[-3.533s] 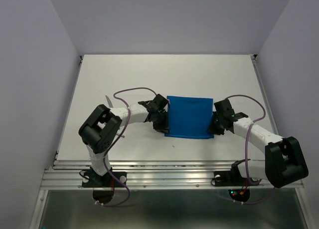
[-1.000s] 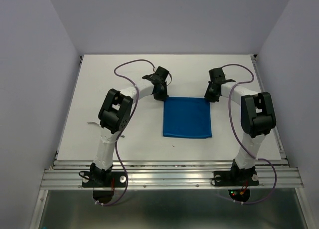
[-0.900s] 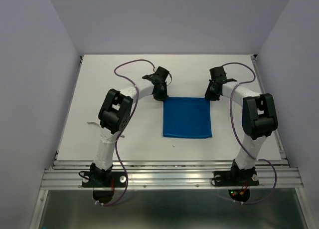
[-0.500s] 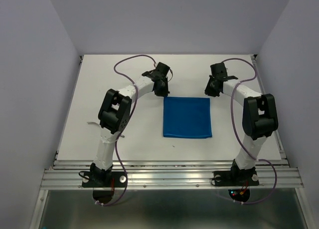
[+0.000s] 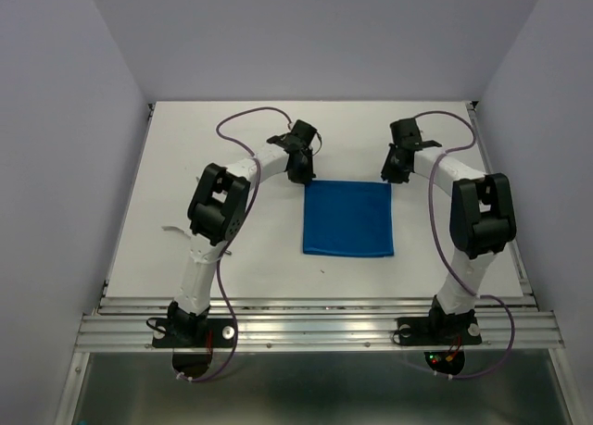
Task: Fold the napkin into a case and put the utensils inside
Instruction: Pick up the top corner of the square-folded napkin from the center of the board.
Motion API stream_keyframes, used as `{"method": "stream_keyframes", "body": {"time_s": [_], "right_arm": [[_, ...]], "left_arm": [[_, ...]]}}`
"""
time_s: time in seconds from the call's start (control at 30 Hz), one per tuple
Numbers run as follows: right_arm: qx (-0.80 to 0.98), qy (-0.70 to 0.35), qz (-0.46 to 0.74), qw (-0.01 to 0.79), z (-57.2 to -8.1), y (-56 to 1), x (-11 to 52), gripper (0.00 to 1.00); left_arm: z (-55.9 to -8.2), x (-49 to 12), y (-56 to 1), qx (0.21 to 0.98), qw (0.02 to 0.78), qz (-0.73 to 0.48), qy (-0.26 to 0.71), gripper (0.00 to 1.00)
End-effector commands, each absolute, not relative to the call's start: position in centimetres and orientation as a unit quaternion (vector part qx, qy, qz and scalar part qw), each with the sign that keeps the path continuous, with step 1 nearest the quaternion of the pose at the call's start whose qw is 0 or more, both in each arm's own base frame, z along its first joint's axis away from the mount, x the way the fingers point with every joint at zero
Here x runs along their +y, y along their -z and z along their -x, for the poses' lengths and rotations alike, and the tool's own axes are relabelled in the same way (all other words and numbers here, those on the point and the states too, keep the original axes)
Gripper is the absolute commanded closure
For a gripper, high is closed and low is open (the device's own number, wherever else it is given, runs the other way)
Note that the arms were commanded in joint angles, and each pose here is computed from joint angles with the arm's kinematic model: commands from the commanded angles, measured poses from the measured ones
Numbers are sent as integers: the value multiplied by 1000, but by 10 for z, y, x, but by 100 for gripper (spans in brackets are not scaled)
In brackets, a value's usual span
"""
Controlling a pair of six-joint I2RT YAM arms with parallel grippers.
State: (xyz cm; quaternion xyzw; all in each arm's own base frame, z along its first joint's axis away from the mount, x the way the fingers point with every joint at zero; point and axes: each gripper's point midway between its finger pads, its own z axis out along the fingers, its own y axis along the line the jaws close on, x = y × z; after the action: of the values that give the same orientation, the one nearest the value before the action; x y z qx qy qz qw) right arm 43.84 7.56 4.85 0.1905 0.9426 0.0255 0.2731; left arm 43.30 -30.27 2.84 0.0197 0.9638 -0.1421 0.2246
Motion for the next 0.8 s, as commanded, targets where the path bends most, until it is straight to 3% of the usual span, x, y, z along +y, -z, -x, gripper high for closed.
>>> {"method": "stream_keyframes", "body": {"time_s": [0.0,0.17,0.3,0.53,0.77], "right_arm": [[907,-40,-202,367,-447,-137,67,73],[912,-85,-204,347,-382,-147,72,64],[913,-133,-214,322,-323,-137,81,60],[919,-148,-251,264,-258,-93,81,60],[928,-134,-251,241,-253,-71,79,62]], "left_arm": [[-441,-302,-72,953,262,-19,152,81],[-441,-288,-123,937,317,7,145,77],[-415,-275,-159,926,344,14,155,71],[-307,-285,-100,950,238,-38,196,71],[-245,-295,-62,956,172,-48,234,74]]}}
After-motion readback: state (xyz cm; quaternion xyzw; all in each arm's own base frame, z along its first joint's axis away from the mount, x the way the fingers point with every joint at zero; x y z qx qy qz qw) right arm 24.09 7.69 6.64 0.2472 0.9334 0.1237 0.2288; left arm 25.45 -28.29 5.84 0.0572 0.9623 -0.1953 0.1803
